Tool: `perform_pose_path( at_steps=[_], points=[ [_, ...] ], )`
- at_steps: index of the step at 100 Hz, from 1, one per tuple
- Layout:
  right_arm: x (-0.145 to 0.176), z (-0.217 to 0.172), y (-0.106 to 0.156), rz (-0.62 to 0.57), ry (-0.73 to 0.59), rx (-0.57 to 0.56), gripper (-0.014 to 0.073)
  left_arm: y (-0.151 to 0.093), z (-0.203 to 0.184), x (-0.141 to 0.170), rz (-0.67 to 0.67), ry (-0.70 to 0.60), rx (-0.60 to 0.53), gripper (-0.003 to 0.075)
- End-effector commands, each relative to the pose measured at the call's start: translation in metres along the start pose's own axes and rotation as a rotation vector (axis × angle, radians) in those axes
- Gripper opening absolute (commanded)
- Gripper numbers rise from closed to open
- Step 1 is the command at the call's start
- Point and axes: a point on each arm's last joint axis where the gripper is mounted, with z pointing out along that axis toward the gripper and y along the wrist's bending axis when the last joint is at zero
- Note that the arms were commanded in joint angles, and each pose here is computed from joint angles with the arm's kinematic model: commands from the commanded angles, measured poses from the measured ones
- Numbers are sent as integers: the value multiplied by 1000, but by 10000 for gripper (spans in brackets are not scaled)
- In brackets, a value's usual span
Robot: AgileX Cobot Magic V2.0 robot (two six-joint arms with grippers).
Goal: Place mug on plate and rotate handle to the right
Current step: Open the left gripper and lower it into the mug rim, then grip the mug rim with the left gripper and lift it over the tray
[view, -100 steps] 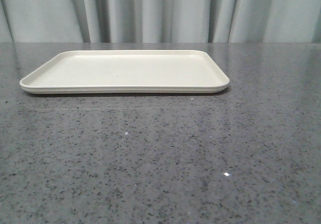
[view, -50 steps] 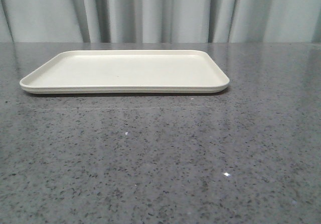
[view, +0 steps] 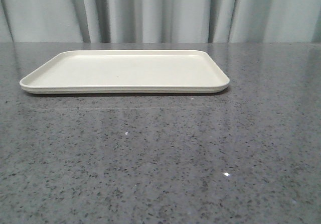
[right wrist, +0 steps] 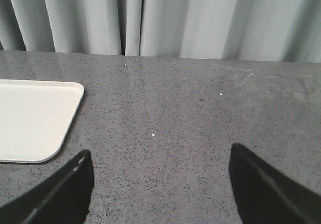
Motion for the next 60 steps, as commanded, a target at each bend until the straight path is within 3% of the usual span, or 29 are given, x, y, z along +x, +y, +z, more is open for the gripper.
perform_pose_path(
  at_steps=[1,24,40,60],
  points=[
    [-15,-1,0,-4,-90,5,563,-1,-2,-8,2,-44,5,555],
    [-16,-1,0,-5,-95,4,563,1,28,-2,17,75,-11,496],
    [-16,-1,0,-5,-98,4,563,1,33,-1,19,81,-12,433],
    [-16,-1,0,-5,-98,4,563,1,33,-3,19,65,-10,216]
  ],
)
